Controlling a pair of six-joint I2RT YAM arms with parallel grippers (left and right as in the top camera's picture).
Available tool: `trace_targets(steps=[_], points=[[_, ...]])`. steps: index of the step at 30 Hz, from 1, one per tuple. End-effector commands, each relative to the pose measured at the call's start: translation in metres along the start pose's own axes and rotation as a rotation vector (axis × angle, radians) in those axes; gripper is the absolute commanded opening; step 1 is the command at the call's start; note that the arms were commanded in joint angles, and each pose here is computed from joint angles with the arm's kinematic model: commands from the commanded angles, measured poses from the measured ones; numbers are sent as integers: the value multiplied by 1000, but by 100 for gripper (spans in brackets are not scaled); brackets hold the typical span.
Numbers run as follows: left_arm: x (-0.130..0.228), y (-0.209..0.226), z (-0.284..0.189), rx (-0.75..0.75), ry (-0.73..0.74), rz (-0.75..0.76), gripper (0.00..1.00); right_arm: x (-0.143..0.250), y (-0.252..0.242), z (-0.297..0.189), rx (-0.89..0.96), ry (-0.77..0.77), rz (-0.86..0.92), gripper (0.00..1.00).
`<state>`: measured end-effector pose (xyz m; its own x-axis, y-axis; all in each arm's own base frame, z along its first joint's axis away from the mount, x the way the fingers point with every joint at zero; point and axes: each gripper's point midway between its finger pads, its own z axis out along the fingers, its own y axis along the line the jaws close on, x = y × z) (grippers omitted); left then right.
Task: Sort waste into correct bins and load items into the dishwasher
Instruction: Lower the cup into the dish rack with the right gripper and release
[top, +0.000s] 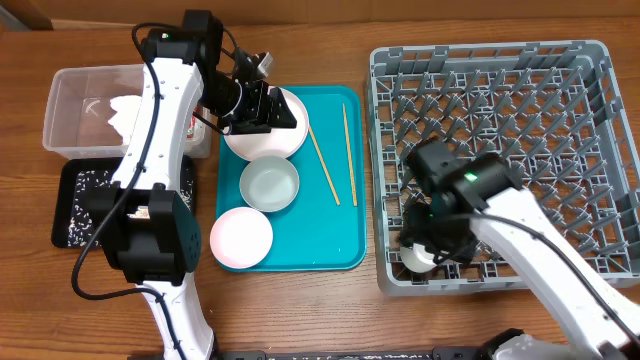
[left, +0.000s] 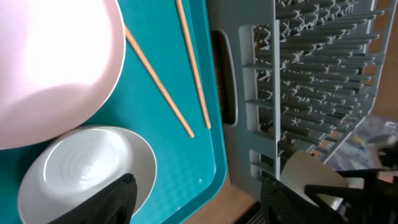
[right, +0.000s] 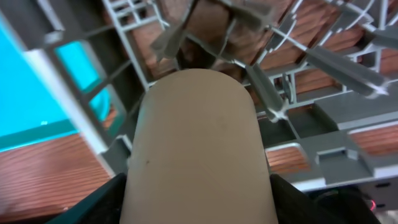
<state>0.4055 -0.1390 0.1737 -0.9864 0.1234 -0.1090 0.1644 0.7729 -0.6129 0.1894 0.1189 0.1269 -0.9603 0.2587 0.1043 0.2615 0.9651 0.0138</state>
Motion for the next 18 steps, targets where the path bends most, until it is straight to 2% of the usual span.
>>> trace_targets(steps=[1, 6, 8, 14, 18], points=[[-2, -7, -8, -19, -26, 24, 66, -7, 3, 7, 43, 5, 11, 70], [-2, -6, -8, -24, -25, 24, 69, -11, 9, 14, 39, 14, 10, 88], [-2, -7, -8, -23, -25, 24, 69, -13, 12, 12, 23, 6, 9, 93], [-7, -11, -18, -39, -48, 41, 68, -31, 32, -17, -57, -73, -27, 93], [-11, -12, -49, -165, -89, 66, 65, -52, 57, -61, -163, -194, -84, 90]])
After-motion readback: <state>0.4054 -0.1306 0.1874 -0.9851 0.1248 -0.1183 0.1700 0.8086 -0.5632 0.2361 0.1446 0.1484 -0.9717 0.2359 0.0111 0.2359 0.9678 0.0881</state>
